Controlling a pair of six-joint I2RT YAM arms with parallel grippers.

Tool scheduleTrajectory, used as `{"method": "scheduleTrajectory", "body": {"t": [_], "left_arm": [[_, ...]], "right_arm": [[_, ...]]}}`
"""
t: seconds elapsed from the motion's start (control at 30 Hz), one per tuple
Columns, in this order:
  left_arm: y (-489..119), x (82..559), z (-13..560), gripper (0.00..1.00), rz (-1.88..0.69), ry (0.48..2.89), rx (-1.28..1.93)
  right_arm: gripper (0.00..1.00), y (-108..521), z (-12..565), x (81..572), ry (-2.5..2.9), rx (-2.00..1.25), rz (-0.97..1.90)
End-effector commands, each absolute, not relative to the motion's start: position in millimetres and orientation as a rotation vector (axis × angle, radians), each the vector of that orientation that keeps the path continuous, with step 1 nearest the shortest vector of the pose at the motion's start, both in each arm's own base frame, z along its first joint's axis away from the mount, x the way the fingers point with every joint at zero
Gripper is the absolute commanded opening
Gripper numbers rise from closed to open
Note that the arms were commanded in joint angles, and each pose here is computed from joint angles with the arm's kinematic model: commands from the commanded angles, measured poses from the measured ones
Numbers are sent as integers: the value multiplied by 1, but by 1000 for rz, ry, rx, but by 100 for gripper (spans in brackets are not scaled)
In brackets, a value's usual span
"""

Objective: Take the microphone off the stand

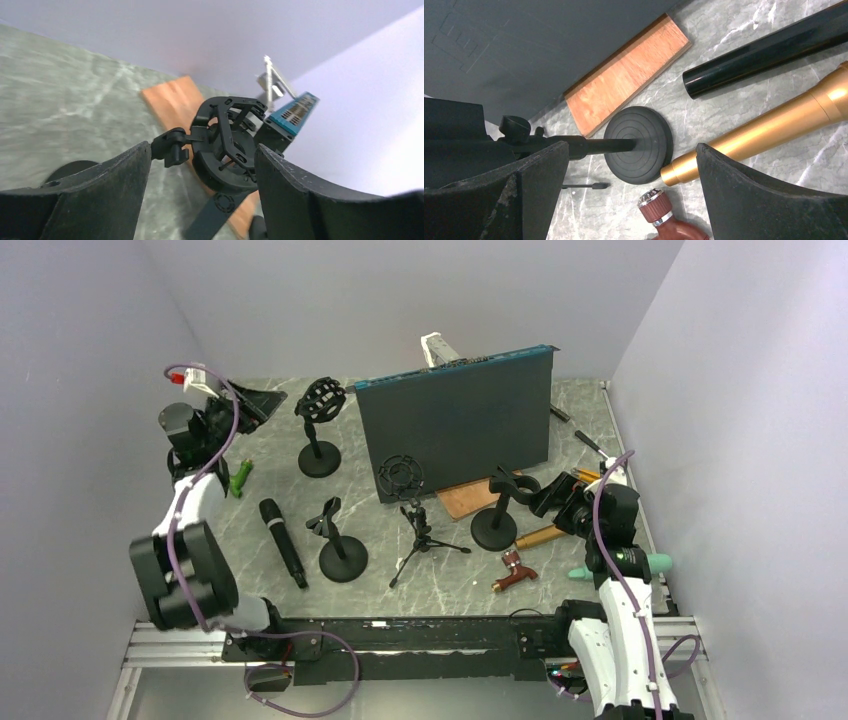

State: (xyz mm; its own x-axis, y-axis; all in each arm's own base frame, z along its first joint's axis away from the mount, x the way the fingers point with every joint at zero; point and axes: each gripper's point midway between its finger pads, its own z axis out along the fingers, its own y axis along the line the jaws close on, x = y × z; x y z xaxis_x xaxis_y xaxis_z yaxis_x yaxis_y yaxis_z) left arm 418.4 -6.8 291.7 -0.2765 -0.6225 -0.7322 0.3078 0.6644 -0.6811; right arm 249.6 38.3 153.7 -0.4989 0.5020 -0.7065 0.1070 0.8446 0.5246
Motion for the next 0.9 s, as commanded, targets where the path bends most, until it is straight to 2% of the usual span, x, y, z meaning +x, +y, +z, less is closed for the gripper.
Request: {"method": "scheduleTrajectory", "body": {"t": [0.0,0.17,0.23,0.43,0.87], "left_arm": [[-40,406,329,78,-1227,1476,21],[-41,413,311,78,-1325,1464,40],[-41,416,302,74,-1345,1476,18],[-38,429,271,70,-1282,1581,-71],[-42,445,237,77,-1214,1713,-124]], "right_arm": [[100,39,169,255,2026,406,521],[100,36,167,256,2038,421,504],[100,35,167,257,2045,425,499],[100,34,164,258,2057,436,489],[100,35,169,257,2052,424,493]]}}
